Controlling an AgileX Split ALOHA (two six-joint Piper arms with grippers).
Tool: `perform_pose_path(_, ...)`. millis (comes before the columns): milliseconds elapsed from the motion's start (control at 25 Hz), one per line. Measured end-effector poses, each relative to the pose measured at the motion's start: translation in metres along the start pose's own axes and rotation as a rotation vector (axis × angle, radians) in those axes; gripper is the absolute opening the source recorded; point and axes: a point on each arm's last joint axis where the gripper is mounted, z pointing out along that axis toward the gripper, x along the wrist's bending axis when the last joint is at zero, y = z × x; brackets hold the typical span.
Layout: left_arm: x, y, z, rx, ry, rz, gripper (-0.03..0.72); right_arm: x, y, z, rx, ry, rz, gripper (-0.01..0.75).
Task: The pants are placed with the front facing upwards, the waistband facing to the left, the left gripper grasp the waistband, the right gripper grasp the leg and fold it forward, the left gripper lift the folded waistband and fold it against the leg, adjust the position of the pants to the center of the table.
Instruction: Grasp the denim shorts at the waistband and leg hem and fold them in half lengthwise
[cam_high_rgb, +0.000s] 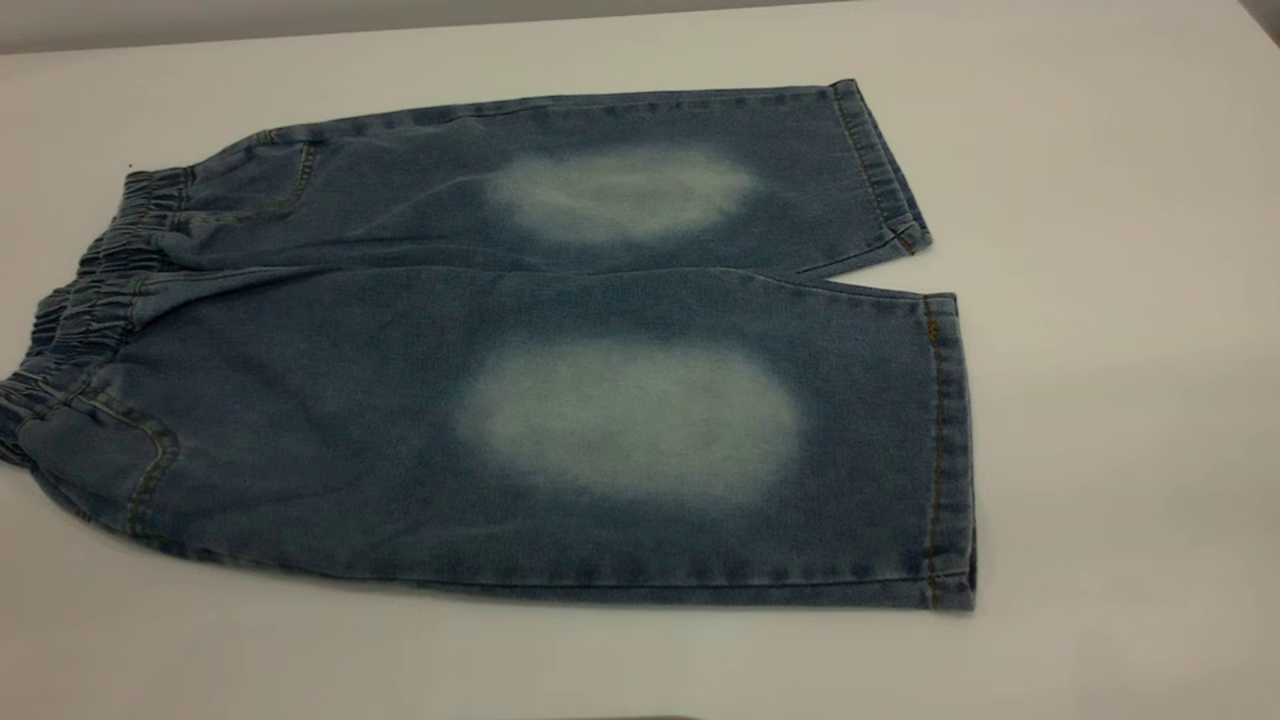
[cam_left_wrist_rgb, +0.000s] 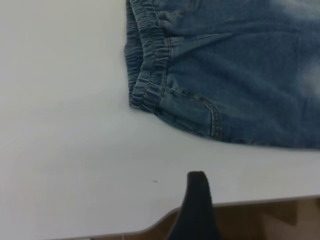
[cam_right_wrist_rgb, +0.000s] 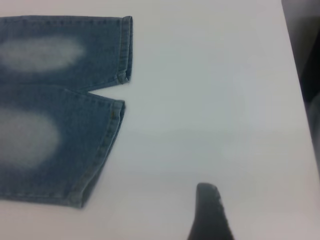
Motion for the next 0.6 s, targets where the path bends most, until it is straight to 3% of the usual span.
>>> perform_pose_path(160,0.002,0.024,0.005,0.028,0.018,-0.097,0.549,0.008,0.019,0.013,0.079,0.054,0.038,0.412)
perform_pose_path(400,0.015,0.067,0.06,0.26,0.135,-0.225,0.549,0.026,0.052,0.066,0.265,0.186,0.094,0.412)
perform_pose_path(600,0.023,0.077,0.129,0.427,0.186,-0.263,0.549,0.035,0.063,0.114,0.367,0.27,0.102,0.412)
